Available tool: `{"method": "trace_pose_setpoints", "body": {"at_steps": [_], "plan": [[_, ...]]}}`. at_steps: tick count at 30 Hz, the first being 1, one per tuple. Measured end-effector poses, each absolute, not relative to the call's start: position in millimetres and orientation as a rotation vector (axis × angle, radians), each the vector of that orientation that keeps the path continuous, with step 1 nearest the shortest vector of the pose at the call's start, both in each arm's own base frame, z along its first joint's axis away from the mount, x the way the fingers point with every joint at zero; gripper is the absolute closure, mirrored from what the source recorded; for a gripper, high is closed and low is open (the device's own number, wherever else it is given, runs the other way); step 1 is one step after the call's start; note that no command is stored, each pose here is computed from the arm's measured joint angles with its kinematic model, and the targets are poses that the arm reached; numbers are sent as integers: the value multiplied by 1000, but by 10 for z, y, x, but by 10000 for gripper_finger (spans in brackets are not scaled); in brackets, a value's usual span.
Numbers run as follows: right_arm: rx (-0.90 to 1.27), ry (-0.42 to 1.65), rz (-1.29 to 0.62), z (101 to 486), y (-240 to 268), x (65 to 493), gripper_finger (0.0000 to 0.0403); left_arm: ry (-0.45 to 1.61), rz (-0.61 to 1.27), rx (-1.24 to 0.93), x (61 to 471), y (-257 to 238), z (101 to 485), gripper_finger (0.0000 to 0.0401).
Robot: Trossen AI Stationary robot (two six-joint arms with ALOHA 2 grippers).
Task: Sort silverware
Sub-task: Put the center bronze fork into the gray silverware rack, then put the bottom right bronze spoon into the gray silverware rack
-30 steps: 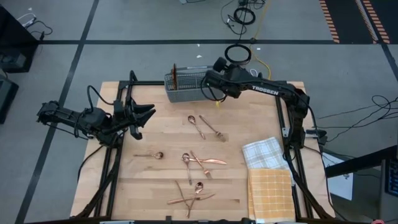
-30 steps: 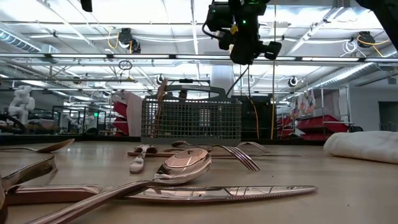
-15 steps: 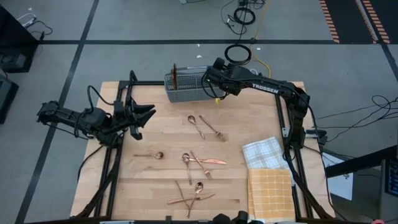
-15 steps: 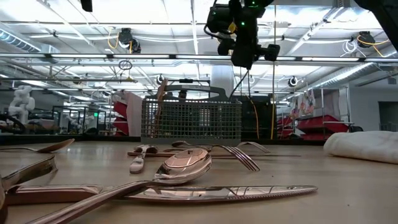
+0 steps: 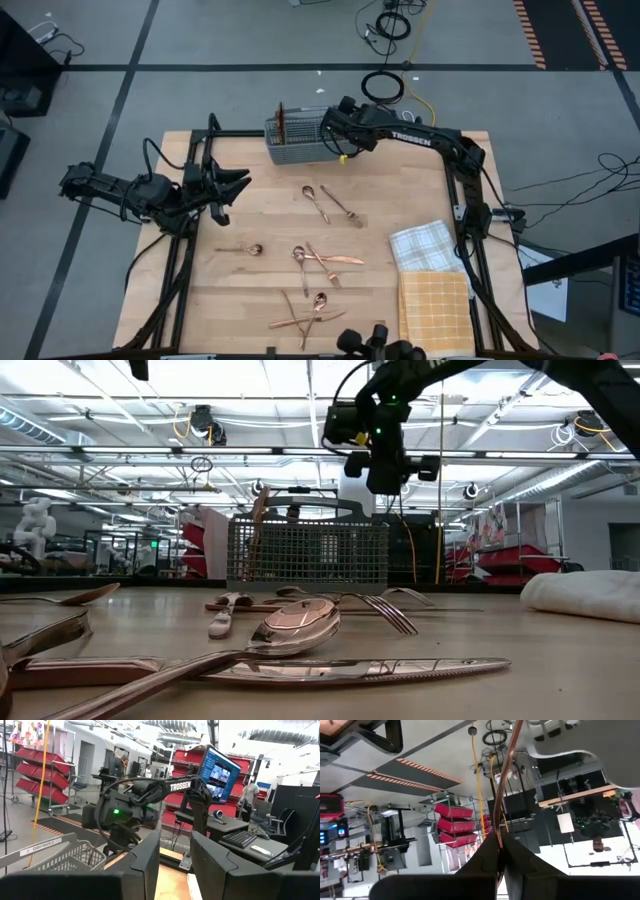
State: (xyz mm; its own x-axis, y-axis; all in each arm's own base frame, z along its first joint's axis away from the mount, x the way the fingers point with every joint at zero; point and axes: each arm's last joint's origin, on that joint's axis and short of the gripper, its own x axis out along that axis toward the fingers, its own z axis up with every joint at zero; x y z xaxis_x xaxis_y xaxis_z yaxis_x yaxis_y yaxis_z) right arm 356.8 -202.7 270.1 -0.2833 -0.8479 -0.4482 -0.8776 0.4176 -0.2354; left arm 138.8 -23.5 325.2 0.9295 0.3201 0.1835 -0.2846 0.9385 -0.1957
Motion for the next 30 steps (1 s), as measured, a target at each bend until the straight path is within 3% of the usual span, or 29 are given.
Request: {"method": "trace_pose_setpoints", "body": {"at_steps": [11,23,30], "plan": [[-1428,2145,140,2521,-2069,3630,400,-211,314,-166,1388,-234,3248,287],[-1397,2104,148,2507,-2046,3638,306,-211,318,-167,1388,-233,3248,287],[-1400,2122,91,2518,-2043,3644,272,-212,318,-167,1388,-233,3248,287]]}}
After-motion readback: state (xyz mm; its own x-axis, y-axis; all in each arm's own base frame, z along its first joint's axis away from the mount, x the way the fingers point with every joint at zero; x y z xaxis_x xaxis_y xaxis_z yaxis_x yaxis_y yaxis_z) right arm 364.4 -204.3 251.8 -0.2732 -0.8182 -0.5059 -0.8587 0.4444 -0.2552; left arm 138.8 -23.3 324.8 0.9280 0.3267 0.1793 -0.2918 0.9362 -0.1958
